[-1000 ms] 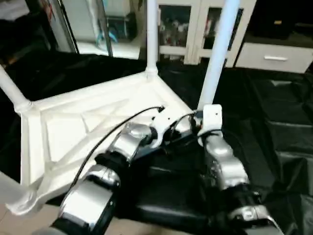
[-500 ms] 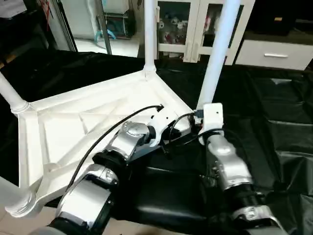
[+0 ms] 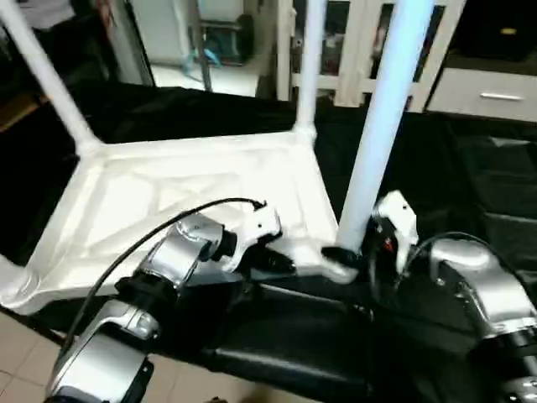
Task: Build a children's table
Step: Rotate leg to tighten
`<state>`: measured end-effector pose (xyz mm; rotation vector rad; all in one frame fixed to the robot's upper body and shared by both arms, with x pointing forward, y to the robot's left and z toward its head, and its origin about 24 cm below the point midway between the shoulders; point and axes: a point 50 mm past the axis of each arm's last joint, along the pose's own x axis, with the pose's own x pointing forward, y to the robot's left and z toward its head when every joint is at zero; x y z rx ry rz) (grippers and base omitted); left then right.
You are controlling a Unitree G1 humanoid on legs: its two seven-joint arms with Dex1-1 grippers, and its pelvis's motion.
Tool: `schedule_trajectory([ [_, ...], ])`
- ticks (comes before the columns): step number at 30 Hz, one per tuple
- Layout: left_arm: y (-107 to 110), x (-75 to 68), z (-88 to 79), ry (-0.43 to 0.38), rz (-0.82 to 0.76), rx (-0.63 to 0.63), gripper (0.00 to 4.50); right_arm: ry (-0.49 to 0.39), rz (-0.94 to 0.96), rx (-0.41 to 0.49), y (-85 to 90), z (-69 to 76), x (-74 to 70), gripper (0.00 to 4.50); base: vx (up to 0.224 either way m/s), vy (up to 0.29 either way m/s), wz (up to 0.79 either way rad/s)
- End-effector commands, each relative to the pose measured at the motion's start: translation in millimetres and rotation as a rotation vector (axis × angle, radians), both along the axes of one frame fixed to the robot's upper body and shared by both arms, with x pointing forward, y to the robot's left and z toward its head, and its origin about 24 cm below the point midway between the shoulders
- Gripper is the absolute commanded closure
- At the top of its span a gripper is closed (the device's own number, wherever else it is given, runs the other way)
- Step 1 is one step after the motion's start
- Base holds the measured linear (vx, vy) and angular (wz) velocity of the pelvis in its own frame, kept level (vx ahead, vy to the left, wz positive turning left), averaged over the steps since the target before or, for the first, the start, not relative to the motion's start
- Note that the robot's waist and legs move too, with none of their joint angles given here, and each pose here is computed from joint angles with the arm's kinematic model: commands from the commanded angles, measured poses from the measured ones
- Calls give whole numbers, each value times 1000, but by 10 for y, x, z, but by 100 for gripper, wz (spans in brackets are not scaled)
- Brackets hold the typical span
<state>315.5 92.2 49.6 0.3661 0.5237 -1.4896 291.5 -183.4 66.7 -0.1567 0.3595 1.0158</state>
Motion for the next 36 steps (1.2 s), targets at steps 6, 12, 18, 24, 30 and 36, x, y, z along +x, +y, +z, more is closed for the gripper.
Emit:
schedule_trajectory([
  [6,-36,-124,-209,82,-44,93,450,14,133,-69,-62,11,-91,100,0,0,0],
  [12,-32,-118,-195,83,-47,99,450,32,144,-103,-121,-33,-109,141,0,0,0],
  [18,-28,-113,-188,80,-36,98,450,55,134,-103,-148,-74,-104,183,0,0,0],
  [24,-4,-116,-187,82,-23,96,450,91,151,-94,-142,-110,-105,191,0,0,0],
  [30,13,-123,-204,85,-8,95,450,107,138,-106,-129,-180,-117,193,0,0,0],
  [36,-127,62,-171,10,205,37,450,76,-253,-46,-47,-416,35,194,0,0,0],
])
